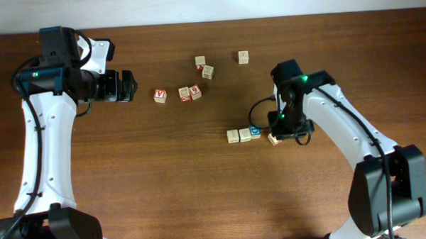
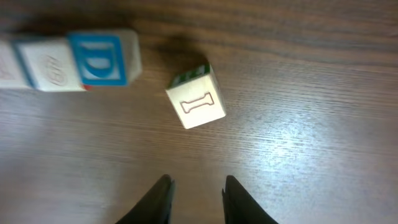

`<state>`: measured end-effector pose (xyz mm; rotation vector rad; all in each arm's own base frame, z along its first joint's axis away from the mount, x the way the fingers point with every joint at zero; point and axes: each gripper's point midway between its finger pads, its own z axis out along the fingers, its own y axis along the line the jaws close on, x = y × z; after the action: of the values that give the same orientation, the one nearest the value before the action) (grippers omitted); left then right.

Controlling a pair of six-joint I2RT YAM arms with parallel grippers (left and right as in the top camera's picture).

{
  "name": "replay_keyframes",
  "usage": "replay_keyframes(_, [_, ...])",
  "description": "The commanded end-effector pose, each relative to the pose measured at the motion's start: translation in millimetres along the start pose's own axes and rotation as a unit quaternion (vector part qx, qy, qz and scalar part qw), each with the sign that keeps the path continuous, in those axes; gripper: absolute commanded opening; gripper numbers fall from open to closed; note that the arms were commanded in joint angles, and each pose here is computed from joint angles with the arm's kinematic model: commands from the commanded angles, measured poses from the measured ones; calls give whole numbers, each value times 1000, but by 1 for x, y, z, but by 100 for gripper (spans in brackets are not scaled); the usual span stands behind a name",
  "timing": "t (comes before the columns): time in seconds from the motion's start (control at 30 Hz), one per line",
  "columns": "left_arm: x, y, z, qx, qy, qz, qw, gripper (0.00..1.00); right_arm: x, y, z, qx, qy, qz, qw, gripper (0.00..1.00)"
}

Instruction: Rotate 5 blocks

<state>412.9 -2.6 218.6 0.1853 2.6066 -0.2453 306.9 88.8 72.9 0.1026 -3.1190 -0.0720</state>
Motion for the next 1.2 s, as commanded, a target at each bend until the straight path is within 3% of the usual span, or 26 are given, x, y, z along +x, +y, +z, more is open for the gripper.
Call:
replay_keyframes(0.0, [-6,-1,-3,3,-8,-1,1000,99,11,-6,24,7,10,6,1000,20])
replay_keyframes(0.2, [-6,-1,-3,3,-8,-1,1000,99,15,-11,52,15,-1,6,1000,14])
replay_keyframes(0.7, [-6,-1,-3,3,-8,-1,1000,99,-10,-2,67,1,-46,-28,999,15])
replay_keyframes(0.77, [-6,-1,-3,2,-8,-1,1000,99,-10,0,65,-5,-43,-26,999,6])
replay_keyframes(0.97, [-6,-1,-3,3,-8,-1,1000,99,-9,0,-7,-39,-48,-7,998,4])
replay_keyframes(1.03, [-6,-1,-3,3,-8,-1,1000,99,-10,18,-35,-88,-72,-13,993,4])
replay_keyframes(1.17, [-6,-1,-3,3,-8,-1,1000,99,-23,46,-74,-162,-128,-7,978,12])
